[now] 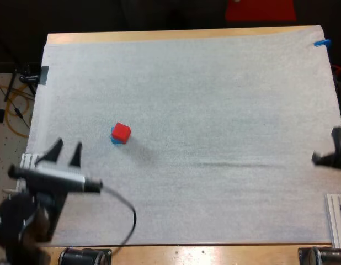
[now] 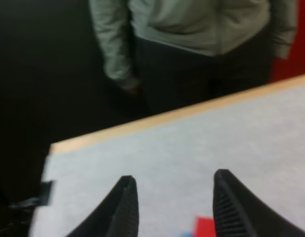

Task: Stack red cube on blue cube

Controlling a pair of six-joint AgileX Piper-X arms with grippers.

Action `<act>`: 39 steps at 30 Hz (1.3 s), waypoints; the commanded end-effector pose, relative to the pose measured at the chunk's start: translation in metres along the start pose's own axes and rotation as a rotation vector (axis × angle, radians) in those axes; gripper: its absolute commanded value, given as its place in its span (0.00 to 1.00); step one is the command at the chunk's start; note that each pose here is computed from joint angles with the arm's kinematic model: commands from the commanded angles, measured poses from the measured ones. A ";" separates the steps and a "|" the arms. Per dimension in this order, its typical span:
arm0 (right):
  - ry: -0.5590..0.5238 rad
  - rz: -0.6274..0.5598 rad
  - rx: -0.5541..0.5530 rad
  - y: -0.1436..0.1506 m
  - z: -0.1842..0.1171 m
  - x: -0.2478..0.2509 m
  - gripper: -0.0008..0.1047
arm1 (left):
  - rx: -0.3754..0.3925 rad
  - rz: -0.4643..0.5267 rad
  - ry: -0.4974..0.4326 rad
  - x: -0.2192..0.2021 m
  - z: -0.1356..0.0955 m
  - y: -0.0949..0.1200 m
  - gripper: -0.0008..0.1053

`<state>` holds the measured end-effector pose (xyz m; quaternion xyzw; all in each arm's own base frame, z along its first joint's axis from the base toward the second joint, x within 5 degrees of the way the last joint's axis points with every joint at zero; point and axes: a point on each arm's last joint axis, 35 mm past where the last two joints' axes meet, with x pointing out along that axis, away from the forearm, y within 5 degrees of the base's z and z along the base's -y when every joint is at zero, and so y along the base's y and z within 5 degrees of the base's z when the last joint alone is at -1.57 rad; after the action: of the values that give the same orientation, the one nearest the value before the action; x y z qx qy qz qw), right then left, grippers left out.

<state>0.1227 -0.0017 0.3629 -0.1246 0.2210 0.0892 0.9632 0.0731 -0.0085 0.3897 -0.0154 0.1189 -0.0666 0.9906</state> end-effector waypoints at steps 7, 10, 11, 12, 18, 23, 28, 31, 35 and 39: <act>-0.136 0.020 0.032 0.029 -0.047 -0.055 0.01 | -0.009 -0.056 0.004 -0.047 -0.052 -0.002 0.33; -0.191 0.007 0.056 0.035 -0.064 -0.070 0.01 | -0.034 0.004 0.012 -0.056 -0.064 0.000 0.33; -0.213 0.002 0.052 0.038 -0.070 -0.076 0.01 | -0.051 0.026 0.035 -0.056 -0.067 0.001 0.33; -0.202 0.000 0.054 0.039 -0.073 -0.076 0.01 | -0.062 0.035 0.056 -0.056 -0.069 0.001 0.33; -0.168 -0.032 0.040 0.038 -0.075 -0.080 0.01 | -0.115 0.094 0.171 -0.061 -0.080 0.003 0.33; -0.162 -0.032 0.039 0.038 -0.077 -0.076 0.01 | -0.113 0.115 0.154 -0.050 -0.084 0.004 0.33; -0.114 -0.016 0.045 0.040 -0.087 -0.062 0.01 | -0.113 0.113 0.124 -0.027 -0.095 0.006 0.33; -0.076 -0.006 0.050 0.041 -0.096 -0.051 0.01 | -0.113 0.113 0.157 -0.015 -0.108 0.007 0.33; -0.071 -0.005 0.051 0.041 -0.098 -0.047 0.01 | -0.113 0.111 0.141 -0.011 -0.109 0.007 0.33; -0.071 -0.005 0.051 0.041 -0.098 -0.047 0.01 | -0.113 0.111 0.141 -0.011 -0.109 0.007 0.33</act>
<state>0.0312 0.0046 0.2872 -0.0908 0.1938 0.0846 0.9732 0.0353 -0.0018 0.2832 -0.0567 0.1960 -0.0109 0.9789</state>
